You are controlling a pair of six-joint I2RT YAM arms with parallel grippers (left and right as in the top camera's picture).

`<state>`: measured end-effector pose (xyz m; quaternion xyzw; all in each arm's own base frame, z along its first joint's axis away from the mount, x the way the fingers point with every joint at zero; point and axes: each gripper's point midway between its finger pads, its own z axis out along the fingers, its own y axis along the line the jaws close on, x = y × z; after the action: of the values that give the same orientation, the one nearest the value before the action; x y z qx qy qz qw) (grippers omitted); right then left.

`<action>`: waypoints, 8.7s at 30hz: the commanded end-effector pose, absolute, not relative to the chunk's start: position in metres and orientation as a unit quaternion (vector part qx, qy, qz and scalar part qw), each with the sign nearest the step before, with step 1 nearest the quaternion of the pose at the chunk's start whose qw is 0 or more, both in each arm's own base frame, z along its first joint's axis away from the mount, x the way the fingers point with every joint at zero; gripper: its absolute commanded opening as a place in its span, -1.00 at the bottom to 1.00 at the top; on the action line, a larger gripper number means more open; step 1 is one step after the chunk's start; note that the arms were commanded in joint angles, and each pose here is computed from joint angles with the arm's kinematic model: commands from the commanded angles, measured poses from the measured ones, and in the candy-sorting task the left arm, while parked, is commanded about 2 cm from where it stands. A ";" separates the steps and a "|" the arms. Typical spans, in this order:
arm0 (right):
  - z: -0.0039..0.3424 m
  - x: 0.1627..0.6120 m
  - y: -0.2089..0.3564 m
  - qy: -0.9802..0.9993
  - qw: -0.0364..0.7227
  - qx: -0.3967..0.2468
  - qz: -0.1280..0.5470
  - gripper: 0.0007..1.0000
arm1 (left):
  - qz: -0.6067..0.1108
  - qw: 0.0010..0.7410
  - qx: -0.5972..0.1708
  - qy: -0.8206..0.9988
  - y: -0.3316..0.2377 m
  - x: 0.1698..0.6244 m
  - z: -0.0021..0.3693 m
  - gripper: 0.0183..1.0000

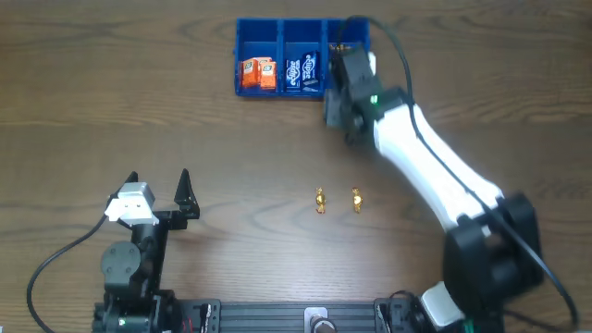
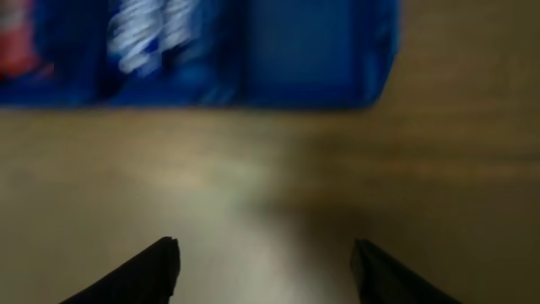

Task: Sort Candies Into Trays

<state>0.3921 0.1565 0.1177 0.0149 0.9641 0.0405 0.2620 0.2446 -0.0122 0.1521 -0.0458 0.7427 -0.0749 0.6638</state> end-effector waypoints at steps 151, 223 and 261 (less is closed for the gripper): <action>0.003 0.252 0.126 0.996 0.071 0.060 0.000 -0.71 | -0.073 0.645 -0.043 0.760 -0.013 0.243 0.136 0.99; 0.227 0.297 -0.014 0.799 0.595 0.086 -0.034 1.00 | -0.073 0.645 -0.043 0.760 -0.013 0.243 0.136 1.00; 0.157 0.246 0.007 0.733 0.680 -0.009 0.003 1.00 | -0.073 0.645 -0.043 0.760 -0.013 0.243 0.136 1.00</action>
<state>0.2464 0.0038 0.1574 0.0040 0.7325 0.0026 0.6807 0.2446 -0.0122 0.1522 -0.0458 0.7427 -0.0749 0.6638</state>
